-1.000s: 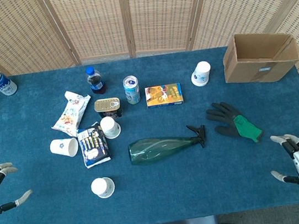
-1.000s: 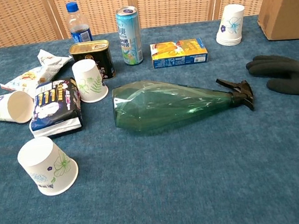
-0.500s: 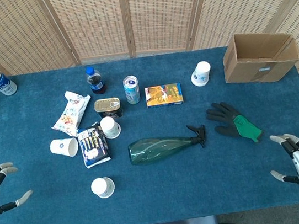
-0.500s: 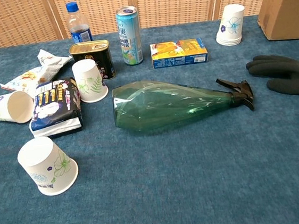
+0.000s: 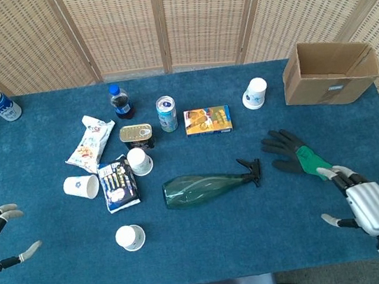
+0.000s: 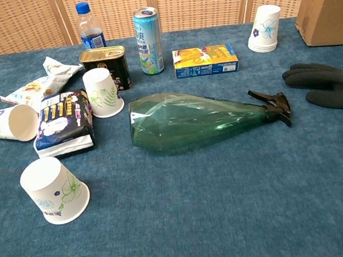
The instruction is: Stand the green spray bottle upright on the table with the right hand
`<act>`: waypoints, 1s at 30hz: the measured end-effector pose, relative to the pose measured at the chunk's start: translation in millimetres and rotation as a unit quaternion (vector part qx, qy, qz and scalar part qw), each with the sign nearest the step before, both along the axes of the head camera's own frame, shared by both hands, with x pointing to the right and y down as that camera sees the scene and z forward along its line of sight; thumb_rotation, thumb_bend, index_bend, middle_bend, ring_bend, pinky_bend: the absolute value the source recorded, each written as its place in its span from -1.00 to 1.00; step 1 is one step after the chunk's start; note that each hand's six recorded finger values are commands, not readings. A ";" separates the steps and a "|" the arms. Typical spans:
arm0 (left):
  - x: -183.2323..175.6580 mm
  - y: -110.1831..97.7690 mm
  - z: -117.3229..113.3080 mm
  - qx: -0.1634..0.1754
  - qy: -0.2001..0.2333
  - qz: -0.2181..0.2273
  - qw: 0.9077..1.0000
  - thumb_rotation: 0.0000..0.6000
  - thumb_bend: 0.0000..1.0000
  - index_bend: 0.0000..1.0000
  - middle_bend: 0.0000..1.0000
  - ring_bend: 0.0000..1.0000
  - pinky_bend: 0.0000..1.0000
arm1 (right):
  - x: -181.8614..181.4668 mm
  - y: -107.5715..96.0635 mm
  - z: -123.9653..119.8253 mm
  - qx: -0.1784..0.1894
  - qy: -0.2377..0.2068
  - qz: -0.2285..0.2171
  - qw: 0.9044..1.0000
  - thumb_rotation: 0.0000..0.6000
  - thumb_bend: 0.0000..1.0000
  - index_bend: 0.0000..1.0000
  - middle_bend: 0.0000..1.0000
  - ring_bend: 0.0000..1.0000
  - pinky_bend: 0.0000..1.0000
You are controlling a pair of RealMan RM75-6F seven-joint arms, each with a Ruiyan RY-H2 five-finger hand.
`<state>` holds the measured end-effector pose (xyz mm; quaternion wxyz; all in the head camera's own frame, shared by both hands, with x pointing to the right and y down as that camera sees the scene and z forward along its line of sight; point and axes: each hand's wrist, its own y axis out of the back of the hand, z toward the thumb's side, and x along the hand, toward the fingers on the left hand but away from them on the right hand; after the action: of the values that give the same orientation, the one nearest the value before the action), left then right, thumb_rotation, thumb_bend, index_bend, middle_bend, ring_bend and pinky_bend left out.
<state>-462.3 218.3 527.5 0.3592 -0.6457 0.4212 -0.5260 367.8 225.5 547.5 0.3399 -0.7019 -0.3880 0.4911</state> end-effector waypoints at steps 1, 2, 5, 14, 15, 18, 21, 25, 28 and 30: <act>0.8 -1.2 -0.8 0.001 0.002 0.002 1.000 0.04 -0.63 -0.33 -0.40 -0.43 -0.51 | -6.6 -1.7 2.2 -0.003 -0.004 -0.008 1.000 1.00 -0.73 -0.70 -0.49 -0.64 -0.32; 1.7 -2.4 -1.4 0.002 0.004 0.004 1.000 0.04 -0.63 -0.33 -0.40 -0.43 -0.51 | -16.4 -3.9 5.6 -0.008 -0.010 -0.020 1.000 1.00 -0.75 -0.70 -0.49 -0.64 -0.33; 3.5 -4.4 -1.7 0.002 0.009 0.008 1.000 0.03 -0.63 -0.33 -0.40 -0.43 -0.50 | -43.3 -8.8 16.0 -0.023 -0.025 -0.052 0.998 1.00 -0.80 -0.73 -0.53 -0.66 -0.36; 1.2 -8.4 4.8 -0.011 0.009 0.007 1.000 0.03 -0.63 -0.33 -0.40 -0.43 -0.48 | -122.0 -30.2 46.1 -0.029 -0.048 -0.118 0.991 1.00 -0.96 -1.00 -0.76 -0.96 -0.59; 0.9 -8.6 6.0 -0.013 0.009 0.007 1.000 0.02 -0.63 -0.33 -0.40 -0.43 -0.48 | -127.6 -32.1 49.0 -0.028 -0.047 -0.120 0.991 1.00 -0.96 -1.00 -0.78 -0.98 -0.61; -0.3 -9.3 10.2 -0.019 0.008 0.004 1.000 0.03 -0.63 -0.33 -0.41 -0.43 -0.47 | -147.2 -37.7 59.6 -0.025 -0.038 -0.130 0.990 1.00 -0.98 -1.00 -0.86 -1.00 -0.65; -2.0 -10.6 13.2 -0.022 0.008 0.001 1.000 0.02 -0.63 -0.33 -0.41 -0.43 -0.48 | -167.6 -41.1 70.7 -0.027 -0.029 -0.142 0.989 1.00 -0.98 -1.00 -0.89 -1.00 -0.65; -3.0 -11.0 16.3 -0.025 0.009 0.000 1.000 0.04 -0.63 -0.33 -0.41 -0.43 -0.47 | -191.7 -42.6 84.0 -0.035 -0.021 -0.156 0.987 1.00 -0.98 -1.00 -0.94 -1.00 -0.66; -3.8 -11.3 18.3 -0.028 0.011 -0.001 1.000 0.02 -0.64 -0.33 -0.41 -0.43 -0.47 | -206.8 -41.3 90.7 -0.039 -0.019 -0.167 0.985 1.00 -0.98 -1.00 -0.97 -1.00 -0.65; -4.1 -12.1 18.7 -0.027 0.012 -0.002 1.000 0.03 -0.64 -0.33 -0.41 -0.43 -0.47 | -216.7 -39.9 93.4 -0.040 -0.018 -0.177 0.983 1.00 -0.98 -1.00 -0.98 -1.00 -0.65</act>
<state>-466.4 206.2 546.2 0.3355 -0.6608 0.4124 -0.5299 151.1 185.6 640.9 0.3859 -0.7814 -0.2439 0.4254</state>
